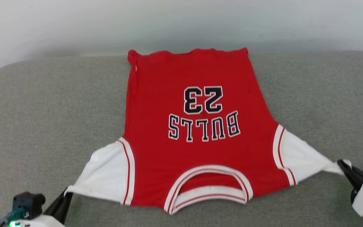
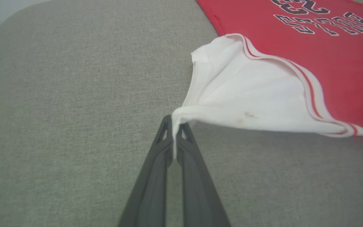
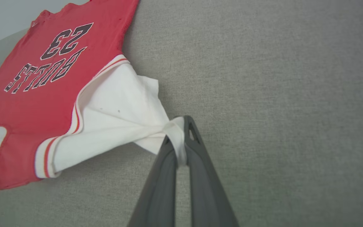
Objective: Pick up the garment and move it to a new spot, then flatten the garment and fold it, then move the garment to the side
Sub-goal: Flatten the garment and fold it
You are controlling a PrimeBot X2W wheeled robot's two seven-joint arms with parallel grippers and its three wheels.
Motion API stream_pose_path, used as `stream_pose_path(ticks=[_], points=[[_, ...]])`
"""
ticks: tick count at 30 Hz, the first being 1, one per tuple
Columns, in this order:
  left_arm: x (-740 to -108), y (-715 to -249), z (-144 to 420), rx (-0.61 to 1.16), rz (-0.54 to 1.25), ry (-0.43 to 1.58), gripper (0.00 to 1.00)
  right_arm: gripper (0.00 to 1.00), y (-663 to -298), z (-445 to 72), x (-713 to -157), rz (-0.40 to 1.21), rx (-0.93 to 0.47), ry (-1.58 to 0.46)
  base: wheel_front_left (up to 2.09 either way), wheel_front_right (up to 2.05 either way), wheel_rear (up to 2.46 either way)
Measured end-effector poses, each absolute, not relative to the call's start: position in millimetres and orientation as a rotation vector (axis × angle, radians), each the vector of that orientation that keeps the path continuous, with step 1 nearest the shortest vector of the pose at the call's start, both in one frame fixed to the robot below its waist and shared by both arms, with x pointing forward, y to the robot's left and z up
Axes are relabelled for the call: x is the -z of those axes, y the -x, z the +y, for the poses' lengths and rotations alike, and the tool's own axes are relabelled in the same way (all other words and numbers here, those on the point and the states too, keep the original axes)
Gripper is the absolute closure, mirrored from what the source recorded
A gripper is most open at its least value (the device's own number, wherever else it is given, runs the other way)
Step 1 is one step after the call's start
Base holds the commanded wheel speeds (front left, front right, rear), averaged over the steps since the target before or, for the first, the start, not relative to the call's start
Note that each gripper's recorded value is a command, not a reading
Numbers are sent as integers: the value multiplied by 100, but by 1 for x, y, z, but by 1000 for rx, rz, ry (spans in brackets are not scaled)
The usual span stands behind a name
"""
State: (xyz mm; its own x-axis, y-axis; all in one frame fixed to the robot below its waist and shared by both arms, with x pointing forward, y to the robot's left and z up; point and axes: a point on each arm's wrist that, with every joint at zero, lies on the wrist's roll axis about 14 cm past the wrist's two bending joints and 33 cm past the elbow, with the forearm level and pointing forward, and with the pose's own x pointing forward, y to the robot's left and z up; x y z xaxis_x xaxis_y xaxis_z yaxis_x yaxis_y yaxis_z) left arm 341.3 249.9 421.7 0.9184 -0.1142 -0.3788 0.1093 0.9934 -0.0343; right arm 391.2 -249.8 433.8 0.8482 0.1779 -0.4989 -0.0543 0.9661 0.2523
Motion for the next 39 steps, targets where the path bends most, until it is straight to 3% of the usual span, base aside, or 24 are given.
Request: stream_pose_path(ticks=[9, 16, 18, 22, 31, 39], points=[[-403, -297, 232, 154, 498, 48, 100, 100, -341, -264, -415, 675, -107, -218, 0, 0, 0], [-403, -294, 220, 177, 501, 72, 100, 100, -331, -265, -413, 716, -109, -212, 0, 0, 0], [-404, -296, 213, 183, 494, 101, 100, 0, -335, -261, -416, 717, -124, -207, 0, 0, 0], [-410, -301, 203, 204, 478, 125, 100, 0, -355, -255, -429, 700, -155, -190, 0, 0, 0], [-443, -318, 181, 265, 409, 152, 100, 0, -450, -202, -501, 601, -332, -114, 0, 0, 0], [-451, -320, 164, 303, 446, 163, 100, 0, -531, -166, -504, 710, -369, -28, 0, 0, 0]])
